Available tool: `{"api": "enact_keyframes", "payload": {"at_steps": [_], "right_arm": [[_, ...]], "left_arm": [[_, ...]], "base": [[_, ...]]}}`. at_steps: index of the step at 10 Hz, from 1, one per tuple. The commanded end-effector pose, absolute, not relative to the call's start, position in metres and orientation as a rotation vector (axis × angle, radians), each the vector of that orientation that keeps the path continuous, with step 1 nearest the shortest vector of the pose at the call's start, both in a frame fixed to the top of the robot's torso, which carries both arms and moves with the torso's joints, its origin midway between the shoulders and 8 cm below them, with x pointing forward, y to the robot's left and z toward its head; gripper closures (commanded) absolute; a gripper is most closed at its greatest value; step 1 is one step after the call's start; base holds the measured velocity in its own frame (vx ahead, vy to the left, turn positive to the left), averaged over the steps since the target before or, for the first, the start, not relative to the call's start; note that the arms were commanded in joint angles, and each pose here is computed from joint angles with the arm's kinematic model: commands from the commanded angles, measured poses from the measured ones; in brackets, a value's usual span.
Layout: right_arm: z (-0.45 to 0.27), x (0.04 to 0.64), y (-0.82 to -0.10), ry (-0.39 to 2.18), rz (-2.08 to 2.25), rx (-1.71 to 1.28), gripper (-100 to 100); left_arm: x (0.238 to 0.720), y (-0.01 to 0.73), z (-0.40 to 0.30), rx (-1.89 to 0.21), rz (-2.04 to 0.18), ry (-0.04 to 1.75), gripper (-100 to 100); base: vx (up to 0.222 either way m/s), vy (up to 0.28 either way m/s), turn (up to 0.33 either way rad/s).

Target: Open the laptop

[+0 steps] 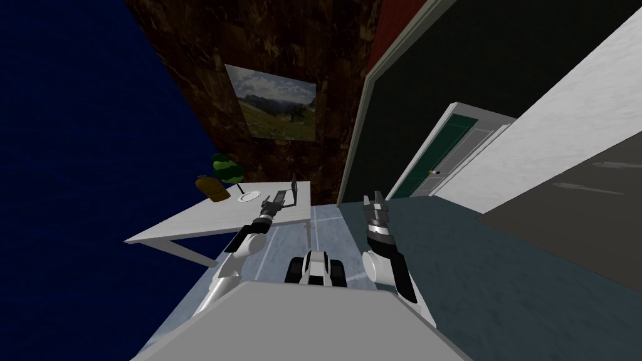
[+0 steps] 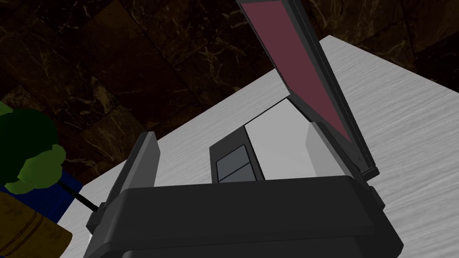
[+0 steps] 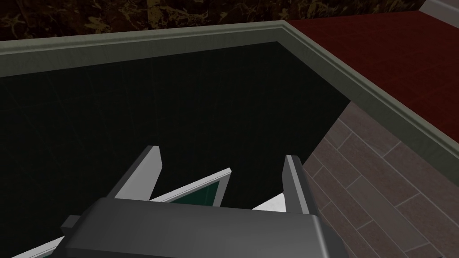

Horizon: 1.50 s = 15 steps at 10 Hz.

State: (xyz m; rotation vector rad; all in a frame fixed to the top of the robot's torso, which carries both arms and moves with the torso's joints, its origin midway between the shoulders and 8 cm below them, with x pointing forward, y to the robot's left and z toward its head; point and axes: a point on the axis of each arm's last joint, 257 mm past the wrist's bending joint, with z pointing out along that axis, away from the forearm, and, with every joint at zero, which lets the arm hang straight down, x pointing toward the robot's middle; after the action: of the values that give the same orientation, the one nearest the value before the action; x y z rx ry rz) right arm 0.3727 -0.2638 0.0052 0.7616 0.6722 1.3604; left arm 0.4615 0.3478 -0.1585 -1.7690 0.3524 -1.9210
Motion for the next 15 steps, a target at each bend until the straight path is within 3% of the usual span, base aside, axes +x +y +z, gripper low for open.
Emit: {"api": "enact_keyframes", "payload": {"at_steps": [1, 6, 9, 15], "right_arm": [[0.005, 0.373, -0.264, 0.672, 1.361, 0.762, 0], [0.005, 0.373, -0.264, 0.673, 1.36, 0.762, 0], [0.005, 0.373, -0.264, 0.672, 1.36, 0.762, 0], [0.005, 0.373, -0.264, 0.672, 1.36, 0.762, 0]], "left_arm": [[0.463, 0.358, -0.144, -1.757, -1.959, 0.269, -100], [0.473, 0.386, -0.164, -1.801, -1.839, 0.331, -100], [0.475, 0.379, -0.181, -1.866, -1.829, 0.282, -100], [0.474, 0.365, -0.191, -1.938, -1.854, 0.19, -100]], "base": [[-0.087, -0.197, 0.143], [0.145, -0.116, 0.062], [0.167, -0.077, 0.027], [0.057, -0.016, 0.008]]}}
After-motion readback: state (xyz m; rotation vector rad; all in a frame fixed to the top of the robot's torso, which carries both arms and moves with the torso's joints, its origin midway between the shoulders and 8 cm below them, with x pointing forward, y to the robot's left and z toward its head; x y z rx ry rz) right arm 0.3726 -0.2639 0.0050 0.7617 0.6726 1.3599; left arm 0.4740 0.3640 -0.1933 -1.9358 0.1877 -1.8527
